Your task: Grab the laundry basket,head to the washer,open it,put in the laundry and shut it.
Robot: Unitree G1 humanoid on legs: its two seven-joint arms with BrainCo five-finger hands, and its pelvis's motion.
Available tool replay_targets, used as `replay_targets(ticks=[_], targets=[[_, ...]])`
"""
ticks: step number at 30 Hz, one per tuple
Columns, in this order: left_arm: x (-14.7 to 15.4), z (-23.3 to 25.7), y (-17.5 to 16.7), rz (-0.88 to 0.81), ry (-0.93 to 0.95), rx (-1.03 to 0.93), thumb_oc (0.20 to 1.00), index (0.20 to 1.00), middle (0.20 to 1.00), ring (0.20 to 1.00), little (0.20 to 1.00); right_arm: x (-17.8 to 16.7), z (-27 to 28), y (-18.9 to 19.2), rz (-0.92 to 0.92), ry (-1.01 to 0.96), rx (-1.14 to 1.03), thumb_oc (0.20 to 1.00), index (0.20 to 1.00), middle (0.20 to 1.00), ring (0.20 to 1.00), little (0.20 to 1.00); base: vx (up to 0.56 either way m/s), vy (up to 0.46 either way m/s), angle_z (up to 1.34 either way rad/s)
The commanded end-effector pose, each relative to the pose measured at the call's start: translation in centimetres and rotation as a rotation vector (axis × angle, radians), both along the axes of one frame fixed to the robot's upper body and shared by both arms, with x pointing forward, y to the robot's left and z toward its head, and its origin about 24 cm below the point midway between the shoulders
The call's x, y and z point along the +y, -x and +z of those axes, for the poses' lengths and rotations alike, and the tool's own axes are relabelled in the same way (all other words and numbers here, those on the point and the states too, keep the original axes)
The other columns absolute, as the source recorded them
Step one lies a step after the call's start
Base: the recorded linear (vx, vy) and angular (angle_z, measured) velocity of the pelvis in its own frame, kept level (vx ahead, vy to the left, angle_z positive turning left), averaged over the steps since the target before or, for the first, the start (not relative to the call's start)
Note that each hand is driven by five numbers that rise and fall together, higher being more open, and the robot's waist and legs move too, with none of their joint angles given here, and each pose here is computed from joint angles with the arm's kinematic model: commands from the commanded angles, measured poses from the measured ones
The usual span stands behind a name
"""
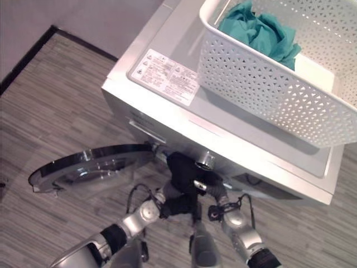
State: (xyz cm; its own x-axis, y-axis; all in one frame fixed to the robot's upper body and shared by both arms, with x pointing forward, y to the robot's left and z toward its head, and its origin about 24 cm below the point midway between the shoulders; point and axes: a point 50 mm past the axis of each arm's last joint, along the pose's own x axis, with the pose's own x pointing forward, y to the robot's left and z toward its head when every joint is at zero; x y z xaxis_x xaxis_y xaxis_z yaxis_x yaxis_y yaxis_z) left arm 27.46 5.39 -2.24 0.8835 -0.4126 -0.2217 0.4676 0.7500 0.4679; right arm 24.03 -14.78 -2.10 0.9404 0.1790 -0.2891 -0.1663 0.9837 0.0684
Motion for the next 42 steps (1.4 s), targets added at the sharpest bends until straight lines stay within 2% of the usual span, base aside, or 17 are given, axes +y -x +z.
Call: replay_targets(ticks=[1,3,4,5,6,7,9,11,12,16,21,27,30,34,42], targets=[[-2.4,1.1,-0.4,-0.005,0.114,-0.045,0.200,0.200,0.200,0.200,0.200,-1.9,-0.8,1.0,-0.017,0.100,0.003,1.000,1.000,1.000,1.000,1.000,0.00,0.000,0.00],[-2.0,0.6,-0.3,0.016,0.109,-0.029,0.200,0.200,0.200,0.200,0.200,-2.8,-2.1,1.9,-0.004,0.237,0.043,1.000,1.000,1.000,1.000,1.000,0.00,0.000,0.00],[-2.0,0.6,-0.3,0.016,0.109,-0.029,0.200,0.200,0.200,0.200,0.200,-2.7,-2.1,1.9,-0.003,0.238,0.043,1.000,1.000,1.000,1.000,1.000,0.00,0.000,0.00],[-1.4,0.3,-0.2,0.030,0.093,-0.031,0.200,0.200,0.200,0.200,0.200,-3.9,-3.6,2.8,0.012,0.404,0.088,1.000,1.000,1.000,1.000,1.000,0.00,0.000,0.00],[-1.1,0.1,-0.2,0.042,0.092,-0.029,0.200,0.200,0.200,0.200,0.200,-4.5,-4.6,3.4,0.015,0.477,0.130,1.000,1.000,1.000,1.000,1.000,0.00,0.000,0.00],[-1.1,0.1,-0.2,0.042,0.092,-0.029,0.200,0.200,0.200,0.200,0.200,-4.4,-4.6,3.3,0.016,0.477,0.129,1.000,1.000,1.000,1.000,1.000,0.00,0.000,0.00],[-0.2,-0.7,0.3,0.072,0.087,-0.007,0.200,0.200,0.200,0.200,0.200,-5.9,-8.4,5.8,0.043,0.674,0.315,1.000,1.000,1.000,1.000,1.000,0.00,0.000,0.00],[-0.1,-0.9,0.4,0.073,0.081,-0.002,0.200,0.200,0.200,0.200,0.200,-5.9,-9.1,6.2,0.060,0.707,0.347,1.000,1.000,1.000,1.000,1.000,0.00,0.000,0.00],[0.1,-1.2,0.8,0.074,0.084,0.012,0.200,0.200,0.200,0.200,0.200,-6.5,-10.8,8.2,0.096,0.775,0.462,1.000,1.000,1.000,1.000,1.000,-0.04,0.024,-0.02],[0.3,-1.6,1.1,0.067,0.091,0.030,0.200,0.200,0.200,0.200,0.200,-7.1,-12.1,9.8,0.088,0.794,0.584,1.000,1.000,1.000,1.000,1.000,-0.06,0.004,-0.01],[0.4,-1.0,0.7,0.041,0.103,0.019,0.200,0.200,0.200,0.200,0.200,-7.2,-11.2,7.3,0.093,0.833,0.522,1.000,1.000,1.000,1.000,1.000,-0.13,-0.038,0.12],[-0.4,0.8,-0.9,0.031,0.132,-0.027,0.200,0.200,0.200,0.200,0.200,-5.9,-9.1,2.1,0.129,0.931,0.400,1.000,1.000,1.000,1.000,1.000,-0.12,0.018,0.00],[-0.5,1.1,-1.2,0.033,0.142,-0.032,0.200,0.200,0.200,0.200,0.200,-5.7,-9.1,2.0,0.140,0.929,0.398,1.000,1.000,1.000,1.000,1.000,-0.07,0.023,-0.06],[-0.4,1.9,-2.4,0.061,0.138,-0.033,0.200,0.200,0.200,0.200,0.200,-2.8,-8.0,0.5,0.217,0.878,0.290,1.000,1.000,1.000,1.000,1.000,-0.07,0.023,0.03],[0.1,2.6,-4.0,0.112,0.114,-0.035,0.200,0.200,0.200,0.200,0.200,-1.5,-8.5,0.7,0.282,0.880,0.314,1.000,1.000,1.000,1.000,1.000,-0.03,0.025,-0.04]])
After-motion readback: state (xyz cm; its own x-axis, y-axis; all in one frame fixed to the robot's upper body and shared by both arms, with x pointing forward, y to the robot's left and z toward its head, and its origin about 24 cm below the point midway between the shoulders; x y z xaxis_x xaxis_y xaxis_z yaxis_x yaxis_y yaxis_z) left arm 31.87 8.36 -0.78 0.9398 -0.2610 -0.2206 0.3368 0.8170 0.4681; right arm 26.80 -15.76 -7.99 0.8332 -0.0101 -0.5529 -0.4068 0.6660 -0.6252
